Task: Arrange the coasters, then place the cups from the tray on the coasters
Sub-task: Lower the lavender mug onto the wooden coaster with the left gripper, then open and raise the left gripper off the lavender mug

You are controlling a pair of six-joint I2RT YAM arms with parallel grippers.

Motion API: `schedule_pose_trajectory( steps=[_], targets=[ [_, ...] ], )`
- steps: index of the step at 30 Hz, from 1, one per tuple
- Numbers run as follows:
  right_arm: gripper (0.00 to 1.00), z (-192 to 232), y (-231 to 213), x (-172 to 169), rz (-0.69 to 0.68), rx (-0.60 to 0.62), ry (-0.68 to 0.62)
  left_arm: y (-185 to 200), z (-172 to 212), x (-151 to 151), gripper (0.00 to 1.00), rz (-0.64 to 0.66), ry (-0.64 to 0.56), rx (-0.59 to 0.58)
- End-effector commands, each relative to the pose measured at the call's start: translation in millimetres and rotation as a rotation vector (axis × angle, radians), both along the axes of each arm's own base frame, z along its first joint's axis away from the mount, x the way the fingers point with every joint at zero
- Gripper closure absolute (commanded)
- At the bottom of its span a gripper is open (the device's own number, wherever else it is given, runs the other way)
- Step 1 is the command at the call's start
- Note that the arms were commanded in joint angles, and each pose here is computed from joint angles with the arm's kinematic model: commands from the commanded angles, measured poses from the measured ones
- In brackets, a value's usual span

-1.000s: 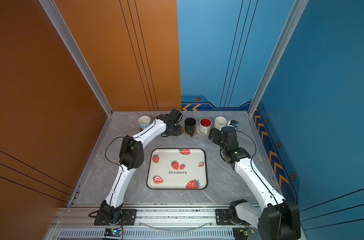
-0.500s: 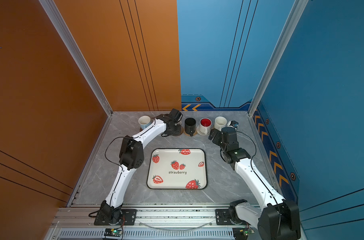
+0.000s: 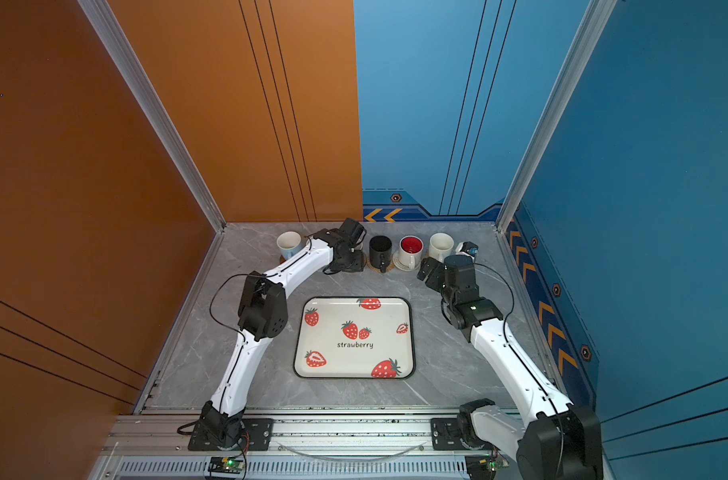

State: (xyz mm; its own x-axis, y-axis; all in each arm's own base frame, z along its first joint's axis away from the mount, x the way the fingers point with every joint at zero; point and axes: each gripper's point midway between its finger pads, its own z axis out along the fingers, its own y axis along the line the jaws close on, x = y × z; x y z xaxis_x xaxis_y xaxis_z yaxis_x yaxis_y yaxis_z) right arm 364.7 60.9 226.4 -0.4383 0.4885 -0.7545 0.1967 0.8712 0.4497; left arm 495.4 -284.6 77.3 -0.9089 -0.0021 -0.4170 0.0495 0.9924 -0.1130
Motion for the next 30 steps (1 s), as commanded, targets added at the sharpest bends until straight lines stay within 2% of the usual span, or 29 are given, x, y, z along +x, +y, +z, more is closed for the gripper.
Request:
schedule_pose_trajectory(
  steps=[1, 7, 8, 11, 24, 30],
  targets=[
    [0.00, 8, -3, -5, -0.006, 0.015, -0.024, -2, 35, -10, 0.28, -0.031, -0.038, -0.018],
    [0.00, 10, -1, -6, 0.004, 0.024, -0.028, 0, 57, -26, 0.21, -0.044, -0.057, -0.021],
    [0.00, 10, 0, -7, 0.007, 0.026, -0.029, 0, 61, -28, 0.16, -0.049, -0.061, -0.022],
    [0.00, 11, 2, -7, 0.016, 0.029, -0.029, -2, 74, -37, 0.10, -0.068, -0.080, -0.020],
    [0.00, 16, 17, -6, 0.057, 0.014, -0.014, -10, 127, -79, 0.06, -0.164, -0.186, -0.002],
    [0.00, 20, 29, -2, 0.087, -0.010, -0.006, -4, 155, -101, 0.06, -0.179, -0.271, -0.084]
  ],
)
